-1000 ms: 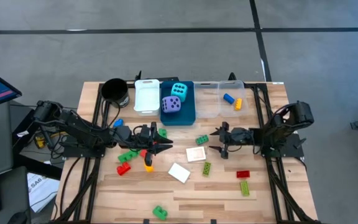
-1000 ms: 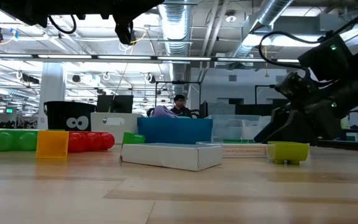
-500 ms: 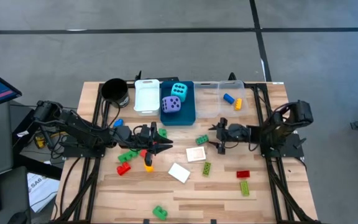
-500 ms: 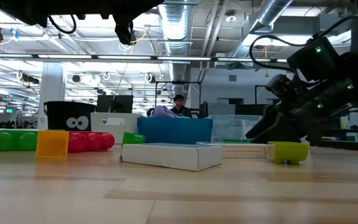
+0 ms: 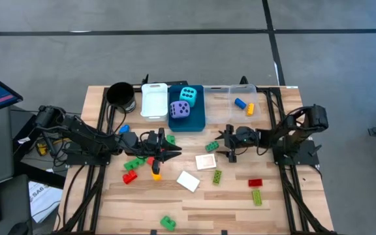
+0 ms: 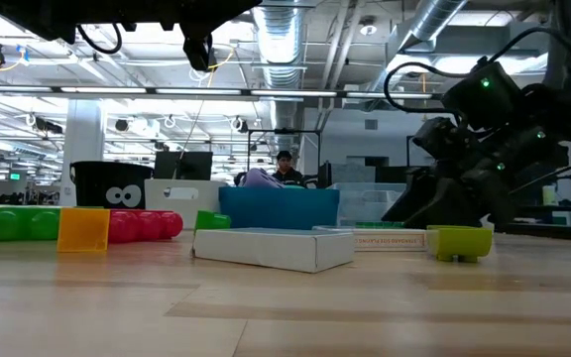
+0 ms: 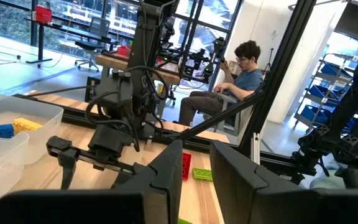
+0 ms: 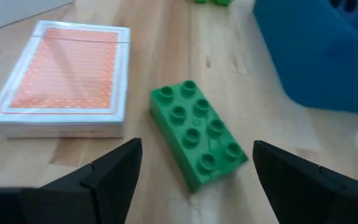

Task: Pick & Place Toys
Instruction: Put the small green game piece into the right transparent bin, then put the top small yellow and green game piece into the right transparent bin

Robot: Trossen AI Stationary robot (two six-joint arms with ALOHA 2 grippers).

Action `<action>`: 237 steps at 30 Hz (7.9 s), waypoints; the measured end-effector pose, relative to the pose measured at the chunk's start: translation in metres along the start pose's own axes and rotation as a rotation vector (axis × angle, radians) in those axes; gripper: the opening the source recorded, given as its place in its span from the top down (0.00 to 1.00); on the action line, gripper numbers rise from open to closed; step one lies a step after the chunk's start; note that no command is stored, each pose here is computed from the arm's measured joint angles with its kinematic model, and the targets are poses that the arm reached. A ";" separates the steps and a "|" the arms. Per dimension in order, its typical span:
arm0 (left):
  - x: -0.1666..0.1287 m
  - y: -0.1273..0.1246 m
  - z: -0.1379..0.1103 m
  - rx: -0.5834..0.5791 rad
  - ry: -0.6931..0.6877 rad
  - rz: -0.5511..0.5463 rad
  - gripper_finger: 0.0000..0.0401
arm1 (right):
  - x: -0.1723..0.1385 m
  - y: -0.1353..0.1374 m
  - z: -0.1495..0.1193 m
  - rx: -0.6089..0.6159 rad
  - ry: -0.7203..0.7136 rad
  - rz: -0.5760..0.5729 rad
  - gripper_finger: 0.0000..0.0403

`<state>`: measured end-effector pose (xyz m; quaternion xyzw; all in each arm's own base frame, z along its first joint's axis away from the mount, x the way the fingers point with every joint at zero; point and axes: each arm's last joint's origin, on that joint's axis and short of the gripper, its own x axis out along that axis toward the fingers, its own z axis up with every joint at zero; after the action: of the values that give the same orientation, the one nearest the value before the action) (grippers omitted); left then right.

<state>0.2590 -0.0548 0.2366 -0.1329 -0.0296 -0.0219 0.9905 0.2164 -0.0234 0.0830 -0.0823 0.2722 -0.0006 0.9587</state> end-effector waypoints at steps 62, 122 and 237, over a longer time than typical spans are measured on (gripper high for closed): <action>0.000 -0.001 0.000 -0.044 0.002 -0.005 0.81 | 0.016 -0.001 0.014 0.148 0.133 0.095 0.42; 0.000 -0.001 0.000 -0.044 0.002 -0.005 0.81 | -0.089 -0.073 0.034 0.640 0.091 -0.967 0.56; -0.001 -0.005 -0.005 -0.097 0.044 -0.010 0.81 | 0.030 0.122 0.101 -0.251 0.700 0.379 0.60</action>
<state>0.2579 -0.0608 0.2328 -0.1801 -0.0075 -0.0314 0.9831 0.2896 0.1117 0.1330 -0.1419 0.5900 0.1813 0.7739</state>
